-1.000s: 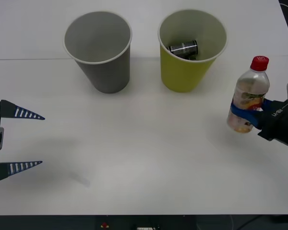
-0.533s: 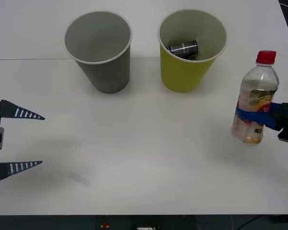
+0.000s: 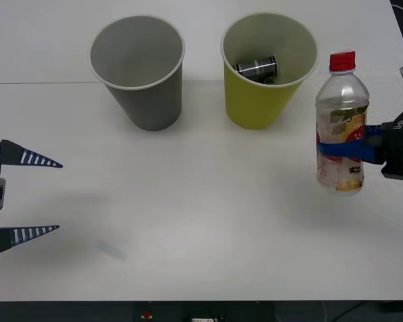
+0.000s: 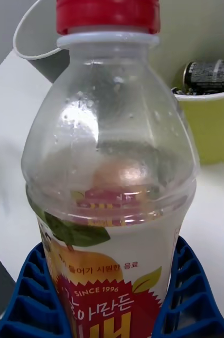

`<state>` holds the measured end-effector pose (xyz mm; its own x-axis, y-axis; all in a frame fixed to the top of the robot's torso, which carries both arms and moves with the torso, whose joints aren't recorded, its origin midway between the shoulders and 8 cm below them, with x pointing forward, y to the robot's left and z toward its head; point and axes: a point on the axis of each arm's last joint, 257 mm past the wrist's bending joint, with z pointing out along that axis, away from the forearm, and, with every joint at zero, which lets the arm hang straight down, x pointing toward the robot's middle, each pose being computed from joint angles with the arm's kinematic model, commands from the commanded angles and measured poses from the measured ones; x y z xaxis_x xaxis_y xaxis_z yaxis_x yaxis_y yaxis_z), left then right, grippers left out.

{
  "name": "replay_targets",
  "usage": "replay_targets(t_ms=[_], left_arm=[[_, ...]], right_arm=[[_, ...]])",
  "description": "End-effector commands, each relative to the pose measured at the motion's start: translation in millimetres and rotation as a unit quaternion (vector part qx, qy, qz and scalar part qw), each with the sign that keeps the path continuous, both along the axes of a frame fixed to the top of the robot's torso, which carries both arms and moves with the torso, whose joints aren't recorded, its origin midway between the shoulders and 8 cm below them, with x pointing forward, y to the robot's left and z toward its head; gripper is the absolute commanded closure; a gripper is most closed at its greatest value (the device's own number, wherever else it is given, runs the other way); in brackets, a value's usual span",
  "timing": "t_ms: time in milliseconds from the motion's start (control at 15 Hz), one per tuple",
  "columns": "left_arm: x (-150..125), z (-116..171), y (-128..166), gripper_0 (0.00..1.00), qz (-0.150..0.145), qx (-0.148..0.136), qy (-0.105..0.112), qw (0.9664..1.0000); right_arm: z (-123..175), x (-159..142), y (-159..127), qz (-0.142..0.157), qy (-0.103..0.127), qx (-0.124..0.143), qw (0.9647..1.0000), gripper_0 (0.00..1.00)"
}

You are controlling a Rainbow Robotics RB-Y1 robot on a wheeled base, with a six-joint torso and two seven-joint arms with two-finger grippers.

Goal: Put the can into the green bin and the plastic bottle into the gray bin

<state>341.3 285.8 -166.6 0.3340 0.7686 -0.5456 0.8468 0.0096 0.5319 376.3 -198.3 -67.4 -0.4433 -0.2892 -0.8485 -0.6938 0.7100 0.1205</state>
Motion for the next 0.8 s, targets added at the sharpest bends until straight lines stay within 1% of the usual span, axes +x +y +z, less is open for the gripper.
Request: replay_targets(t_ms=[67, 200, 400, 667, 800], left_arm=[[0.0, 0.0, 0.0, 0.00, 0.000, 0.000, 0.000, 1.0000], [0.0, 0.0, 0.0, 0.00, 0.000, 0.000, 0.000, 1.0000], [0.0, 0.0, 0.0, 0.00, 0.000, 0.000, 0.000, 1.0000], [0.0, 0.0, 0.0, 0.00, 0.000, 0.000, 0.000, 1.0000], [0.0, 0.0, 0.0, 0.00, 0.000, 0.000, 0.000, 1.0000]], right_arm=[[15.9, 7.2, 17.7, 0.029, -0.026, -0.027, 0.9989, 1.00], [26.8, 14.0, 32.6, 0.051, -0.042, -0.045, 0.9968, 1.00], [42.4, 24.2, 54.1, 0.082, -0.057, -0.060, 0.9932, 1.00], [60.3, 45.7, 77.6, 0.108, -0.061, -0.075, 0.9894, 1.00], [71.2, 58.5, 92.7, 0.121, -0.065, -0.088, 0.9867, 1.00]])
